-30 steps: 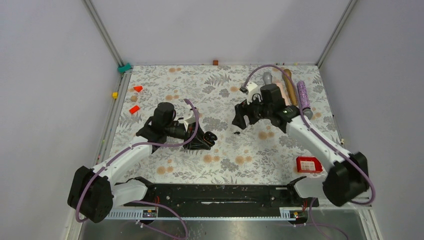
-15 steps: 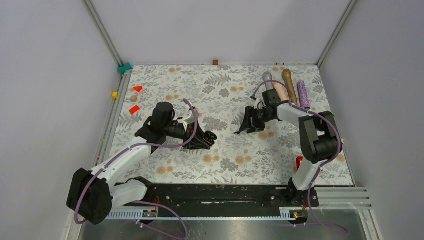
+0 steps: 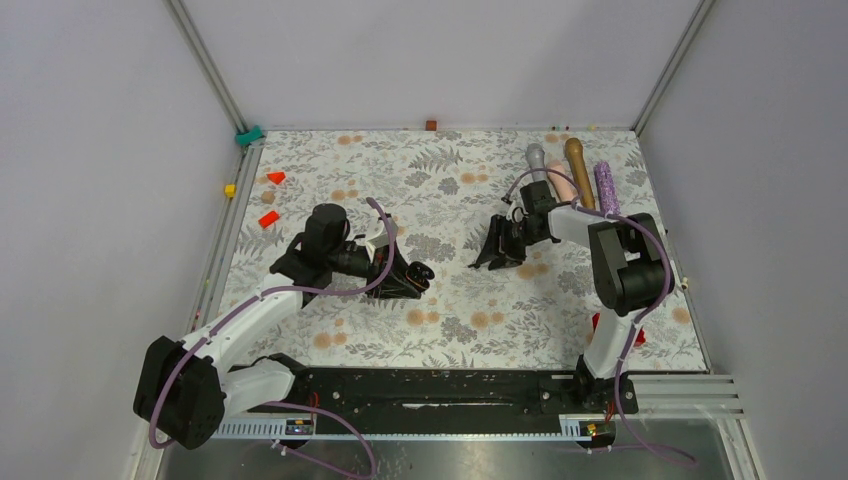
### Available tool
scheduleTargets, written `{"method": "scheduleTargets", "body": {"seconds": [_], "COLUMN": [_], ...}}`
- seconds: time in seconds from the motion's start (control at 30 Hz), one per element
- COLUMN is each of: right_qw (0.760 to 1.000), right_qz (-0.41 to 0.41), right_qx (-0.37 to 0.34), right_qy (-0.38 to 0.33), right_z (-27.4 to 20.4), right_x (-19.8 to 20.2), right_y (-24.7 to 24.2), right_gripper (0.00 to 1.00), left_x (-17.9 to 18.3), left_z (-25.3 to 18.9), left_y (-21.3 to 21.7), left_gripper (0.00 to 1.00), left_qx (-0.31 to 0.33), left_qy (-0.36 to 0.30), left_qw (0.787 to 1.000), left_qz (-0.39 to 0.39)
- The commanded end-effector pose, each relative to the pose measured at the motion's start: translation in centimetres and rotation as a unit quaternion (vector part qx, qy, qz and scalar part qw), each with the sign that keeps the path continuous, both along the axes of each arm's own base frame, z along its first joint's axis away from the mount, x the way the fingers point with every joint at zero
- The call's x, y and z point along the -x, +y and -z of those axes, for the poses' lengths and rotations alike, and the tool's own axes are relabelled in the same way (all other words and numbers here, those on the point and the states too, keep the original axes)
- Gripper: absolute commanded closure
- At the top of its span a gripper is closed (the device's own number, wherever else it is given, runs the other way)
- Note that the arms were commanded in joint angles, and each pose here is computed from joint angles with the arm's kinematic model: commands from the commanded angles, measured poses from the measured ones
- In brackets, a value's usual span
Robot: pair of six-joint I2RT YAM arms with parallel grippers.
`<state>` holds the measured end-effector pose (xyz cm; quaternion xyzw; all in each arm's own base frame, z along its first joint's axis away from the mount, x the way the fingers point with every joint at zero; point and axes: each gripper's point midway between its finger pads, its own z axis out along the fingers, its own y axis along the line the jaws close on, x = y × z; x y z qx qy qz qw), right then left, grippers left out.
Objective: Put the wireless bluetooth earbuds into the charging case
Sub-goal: Pick up the earbud from the center of the board.
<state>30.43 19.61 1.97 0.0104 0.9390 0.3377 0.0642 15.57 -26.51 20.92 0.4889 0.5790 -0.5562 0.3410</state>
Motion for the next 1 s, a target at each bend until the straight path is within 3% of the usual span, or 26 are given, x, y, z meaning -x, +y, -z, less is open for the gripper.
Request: {"method": "scheduleTargets", "body": {"seconds": [0.0,0.97], "right_qw": [1.000,1.000], "right_qz": [0.014,0.009], "right_qx": [-0.001,0.005], "right_qy": [-0.004,0.016], "right_z": [-0.2,1.9], "right_x": [-1.3,-0.2], "right_y": [0.5,1.4], "right_gripper": [0.48,0.52], "left_x": [0.2,0.1], "left_z": [-2.6,-2.7], "left_y": [-0.1,-0.1], "left_gripper": [1.00,1.00], "left_qx": [0.029,0.029], "left_qy": [-0.044,-0.048], "left_qw": [0.998,0.998], "left_qz": [0.021,0.017]}}
